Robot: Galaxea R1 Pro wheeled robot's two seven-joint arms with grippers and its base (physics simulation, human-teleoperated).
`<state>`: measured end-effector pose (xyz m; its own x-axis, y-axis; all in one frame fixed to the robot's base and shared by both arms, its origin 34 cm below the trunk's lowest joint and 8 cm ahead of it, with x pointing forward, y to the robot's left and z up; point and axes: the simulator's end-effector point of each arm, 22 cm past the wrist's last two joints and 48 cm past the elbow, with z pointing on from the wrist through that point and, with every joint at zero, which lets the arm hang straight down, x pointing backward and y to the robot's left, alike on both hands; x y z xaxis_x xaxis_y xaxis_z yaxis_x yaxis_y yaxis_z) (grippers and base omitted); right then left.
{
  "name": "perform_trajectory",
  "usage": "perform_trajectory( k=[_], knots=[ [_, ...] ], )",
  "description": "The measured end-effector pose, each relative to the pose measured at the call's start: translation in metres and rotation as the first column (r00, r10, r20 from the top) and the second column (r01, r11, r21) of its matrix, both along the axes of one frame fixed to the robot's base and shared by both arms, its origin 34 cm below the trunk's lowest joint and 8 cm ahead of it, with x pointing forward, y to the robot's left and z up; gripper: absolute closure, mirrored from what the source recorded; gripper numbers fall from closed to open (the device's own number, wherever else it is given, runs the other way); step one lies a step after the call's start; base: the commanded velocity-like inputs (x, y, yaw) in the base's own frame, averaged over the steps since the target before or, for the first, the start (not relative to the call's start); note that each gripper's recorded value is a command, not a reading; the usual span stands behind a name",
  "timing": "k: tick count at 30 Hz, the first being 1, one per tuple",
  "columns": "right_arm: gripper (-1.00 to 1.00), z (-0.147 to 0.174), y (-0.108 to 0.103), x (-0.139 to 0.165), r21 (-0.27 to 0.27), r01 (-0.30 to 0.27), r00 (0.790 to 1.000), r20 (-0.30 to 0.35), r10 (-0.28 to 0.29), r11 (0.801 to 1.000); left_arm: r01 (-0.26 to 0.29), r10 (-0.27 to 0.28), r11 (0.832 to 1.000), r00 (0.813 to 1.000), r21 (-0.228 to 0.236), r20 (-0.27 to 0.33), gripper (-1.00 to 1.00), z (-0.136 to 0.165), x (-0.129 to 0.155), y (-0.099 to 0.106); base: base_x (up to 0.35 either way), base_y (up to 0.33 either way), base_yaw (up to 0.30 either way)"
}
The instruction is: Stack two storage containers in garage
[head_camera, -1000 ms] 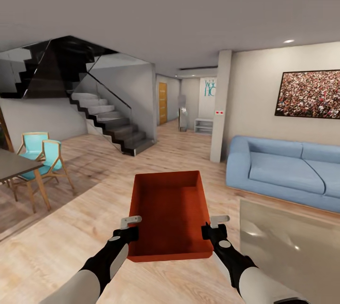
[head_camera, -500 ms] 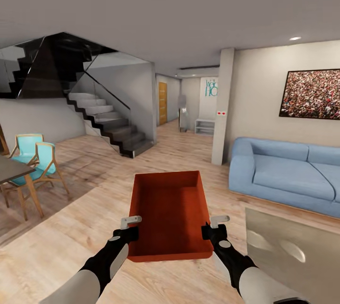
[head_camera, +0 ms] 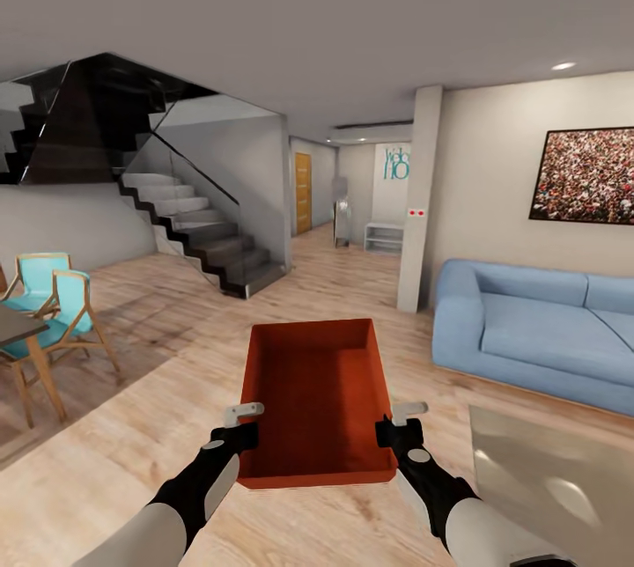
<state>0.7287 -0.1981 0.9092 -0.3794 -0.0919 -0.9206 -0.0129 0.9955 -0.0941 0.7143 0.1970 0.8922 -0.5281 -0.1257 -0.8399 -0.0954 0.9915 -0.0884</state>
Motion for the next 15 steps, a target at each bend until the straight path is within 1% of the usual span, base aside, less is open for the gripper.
perform_trajectory(
  k=[5, 15],
  knots=[
    [1.0, -0.0004, 0.0, -0.0002, 0.0, 0.0, 1.0, -0.002, 0.0, 1.0, 0.0, 0.0, 1.0, 1.0, 0.0, -0.002, 1.0, -0.0003, -0.0002, 0.0, 0.322, 0.023, 0.0],
    [1.0, -0.0013, -0.0014, -0.0005, 0.0, 0.001, 1.0, -0.004, -0.001, 1.0, 0.0, 0.0, 1.0, 1.0, 0.001, -0.004, 1.0, -0.0006, -0.0006, -0.0013, 0.322, 0.071, 0.0]
  ],
)
